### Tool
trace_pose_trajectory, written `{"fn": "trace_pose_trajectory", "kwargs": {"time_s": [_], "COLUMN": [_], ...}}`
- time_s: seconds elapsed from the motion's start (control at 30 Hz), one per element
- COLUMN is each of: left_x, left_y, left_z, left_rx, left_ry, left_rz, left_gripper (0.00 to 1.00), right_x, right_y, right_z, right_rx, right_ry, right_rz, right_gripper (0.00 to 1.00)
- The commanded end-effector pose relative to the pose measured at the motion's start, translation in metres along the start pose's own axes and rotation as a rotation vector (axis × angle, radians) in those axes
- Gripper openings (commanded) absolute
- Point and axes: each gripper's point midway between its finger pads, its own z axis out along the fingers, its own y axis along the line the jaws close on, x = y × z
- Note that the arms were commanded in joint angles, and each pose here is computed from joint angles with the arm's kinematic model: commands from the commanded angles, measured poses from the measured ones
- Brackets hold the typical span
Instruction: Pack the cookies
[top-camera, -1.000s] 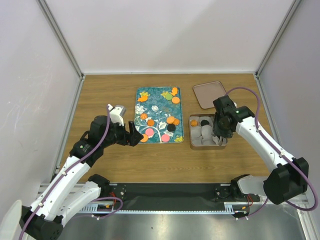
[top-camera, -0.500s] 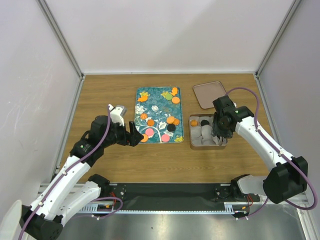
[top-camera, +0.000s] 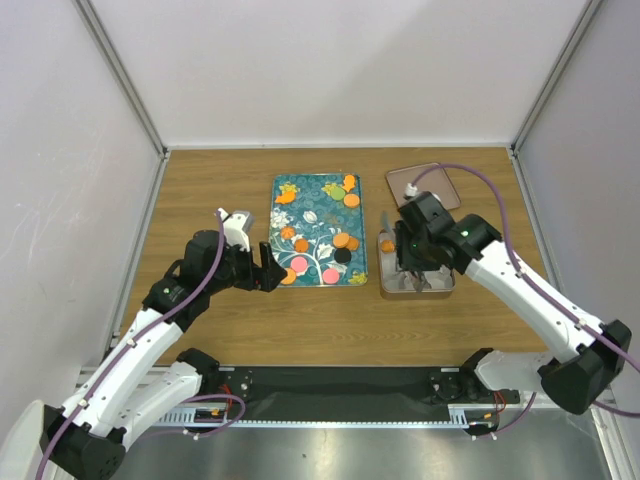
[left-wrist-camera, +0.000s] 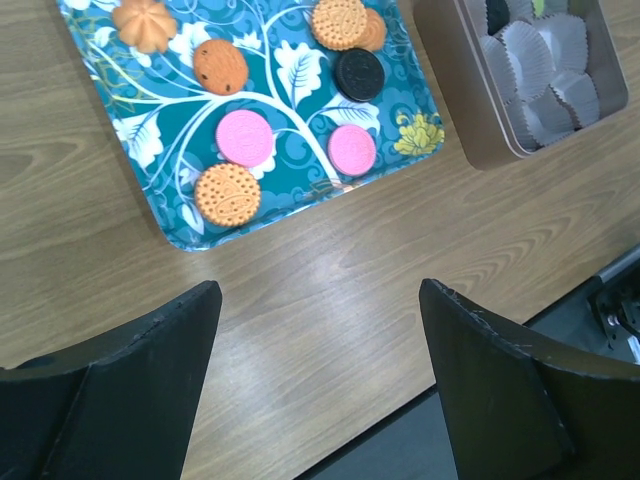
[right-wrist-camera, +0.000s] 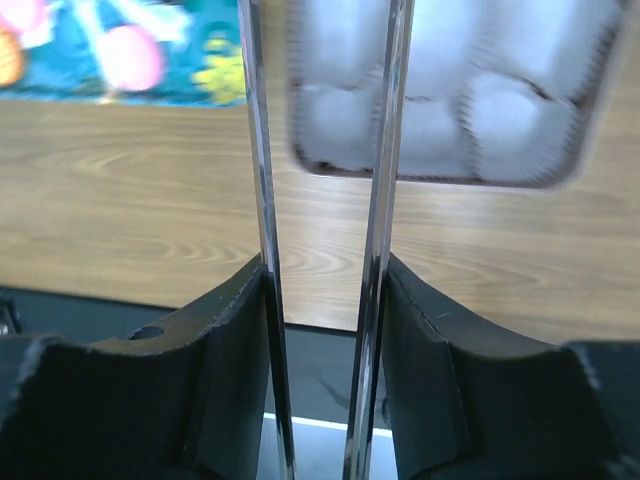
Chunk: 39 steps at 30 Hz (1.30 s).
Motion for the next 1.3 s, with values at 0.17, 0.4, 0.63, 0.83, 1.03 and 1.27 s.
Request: {"fn": "trace_pose_trajectory", "kwargs": {"time_s": [0.17,0.4,0.63,0.83,1.03,1.27], "left_x": [-0.011,-0.014,-0.014,-0.015,-0.015,-0.015], "left_y": [0.006,0.001,-0.004,-0.005,-0.005,-0.005], "left_z": [-0.006,-0.009,-0.011,-0.013,-0.013,-0.013], "left_rx": [-0.046,-0.022,0.008,0.01,0.012,0.011], "left_ry": [-0.065,-0.076,-0.081,-0.088,-0.089,-0.089], "left_rz": [0.005,0.012,0.02,0.021,0.021,0.023], "left_gripper": [0.88,0.88,0.88,0.89,0.88,0.89], "right_x": [-0.002,0.005,0.0,-0.003,0.0,-0.001], "right_y": [0.076,0.11,0.109,0.108,0.102,0.104], "right_z": [0.032,0.07,0.078,0.077,0.083,0.087], "right_rx": [-0.081,-0.022,0.033,0.059,0.1,0.094], "right_ry": [0.049,0.091,0.094,0.099,0.136,0.158], "right_rz": [-0.193,-0.324,-0.342,-0.379,-0.436,-0.482], "right_gripper": [0.47,0.48,0.48,0.48,0.49,0.51]}}
